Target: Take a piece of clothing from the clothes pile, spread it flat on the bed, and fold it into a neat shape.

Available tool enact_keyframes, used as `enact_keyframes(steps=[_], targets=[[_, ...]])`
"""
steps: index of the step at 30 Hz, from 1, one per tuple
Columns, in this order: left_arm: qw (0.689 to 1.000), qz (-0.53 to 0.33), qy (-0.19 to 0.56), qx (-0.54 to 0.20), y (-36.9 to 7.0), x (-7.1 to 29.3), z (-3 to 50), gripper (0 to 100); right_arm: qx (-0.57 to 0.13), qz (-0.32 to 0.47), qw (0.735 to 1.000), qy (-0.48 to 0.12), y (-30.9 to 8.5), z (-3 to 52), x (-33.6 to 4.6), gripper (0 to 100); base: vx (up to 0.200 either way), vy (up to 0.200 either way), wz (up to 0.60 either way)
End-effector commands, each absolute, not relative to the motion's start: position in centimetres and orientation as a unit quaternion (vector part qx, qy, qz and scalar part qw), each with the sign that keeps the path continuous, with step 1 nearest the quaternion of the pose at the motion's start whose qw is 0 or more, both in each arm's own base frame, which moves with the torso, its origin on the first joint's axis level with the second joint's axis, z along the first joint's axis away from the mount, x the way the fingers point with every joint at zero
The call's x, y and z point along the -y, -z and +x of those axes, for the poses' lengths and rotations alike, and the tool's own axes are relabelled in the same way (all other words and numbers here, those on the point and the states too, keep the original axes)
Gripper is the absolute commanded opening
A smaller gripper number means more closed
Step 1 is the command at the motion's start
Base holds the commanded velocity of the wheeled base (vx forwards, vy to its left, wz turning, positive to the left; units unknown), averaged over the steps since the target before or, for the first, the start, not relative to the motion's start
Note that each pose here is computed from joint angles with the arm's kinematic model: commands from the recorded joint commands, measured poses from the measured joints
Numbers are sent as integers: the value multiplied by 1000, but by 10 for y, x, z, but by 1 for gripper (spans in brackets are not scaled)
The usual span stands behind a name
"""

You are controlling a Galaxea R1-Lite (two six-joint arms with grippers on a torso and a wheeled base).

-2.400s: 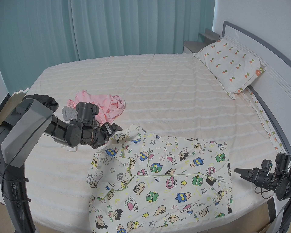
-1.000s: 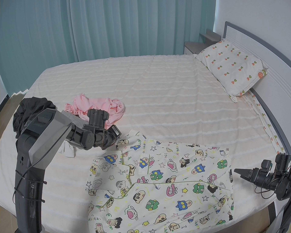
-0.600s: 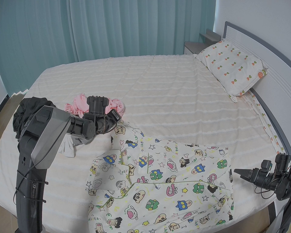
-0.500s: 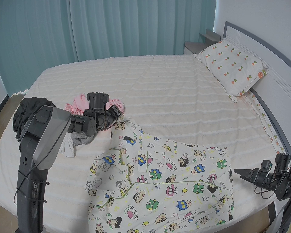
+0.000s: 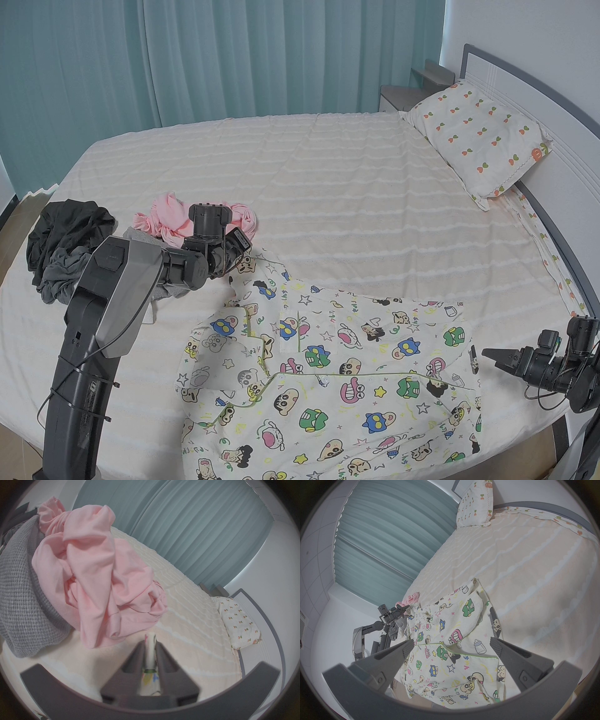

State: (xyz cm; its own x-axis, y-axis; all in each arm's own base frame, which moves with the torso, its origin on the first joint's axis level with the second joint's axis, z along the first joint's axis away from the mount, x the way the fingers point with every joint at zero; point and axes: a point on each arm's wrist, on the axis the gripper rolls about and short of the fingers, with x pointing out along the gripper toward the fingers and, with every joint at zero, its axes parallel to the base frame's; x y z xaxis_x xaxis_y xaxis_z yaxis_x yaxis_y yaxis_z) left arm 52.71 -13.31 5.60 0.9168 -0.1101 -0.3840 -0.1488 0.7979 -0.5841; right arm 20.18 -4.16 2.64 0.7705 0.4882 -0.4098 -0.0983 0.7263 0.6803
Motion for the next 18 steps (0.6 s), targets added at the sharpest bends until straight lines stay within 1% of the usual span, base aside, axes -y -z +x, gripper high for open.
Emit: enact_keyframes(steps=[1,3,7,8,9,10,12,13,14,15,18], targets=[[926,-318,-23,-202,-54,129,528,100,-302,334,878,-164,-25,198,40,100,0,0,0],[928,-319,-28,-192,-64,124,528,100,-302,334,878,-164,-25,197,40,100,0,0,0],[927,-331,-33,-172,-115,107,519,100,-302,334,878,-164,-25,197,40,100,0,0,0],[927,-331,-33,-172,-115,107,519,100,-302,334,878,-164,-25,197,40,100,0,0,0],[929,-342,-17,-143,-154,99,510,100,-301,334,878,-164,-26,197,40,100,0,0,0],[928,-342,-10,-150,-161,96,502,100,-301,334,878,-165,-26,197,40,100,0,0,0],[925,-343,2,-163,-168,94,490,100,-300,333,879,-163,-26,197,41,100,0,0,0],[921,-345,21,-178,-177,89,471,100,-299,333,879,-162,-26,197,41,100,0,0,0],[921,-345,21,-178,-177,89,471,100,-299,333,879,-162,-26,197,41,100,0,0,0],[913,-347,59,-206,-181,83,436,100,-298,332,881,-159,-27,197,42,100,0,0,0],[904,-346,81,-237,-170,78,388,100,-298,325,886,-143,-25,197,42,100,0,0,0]])
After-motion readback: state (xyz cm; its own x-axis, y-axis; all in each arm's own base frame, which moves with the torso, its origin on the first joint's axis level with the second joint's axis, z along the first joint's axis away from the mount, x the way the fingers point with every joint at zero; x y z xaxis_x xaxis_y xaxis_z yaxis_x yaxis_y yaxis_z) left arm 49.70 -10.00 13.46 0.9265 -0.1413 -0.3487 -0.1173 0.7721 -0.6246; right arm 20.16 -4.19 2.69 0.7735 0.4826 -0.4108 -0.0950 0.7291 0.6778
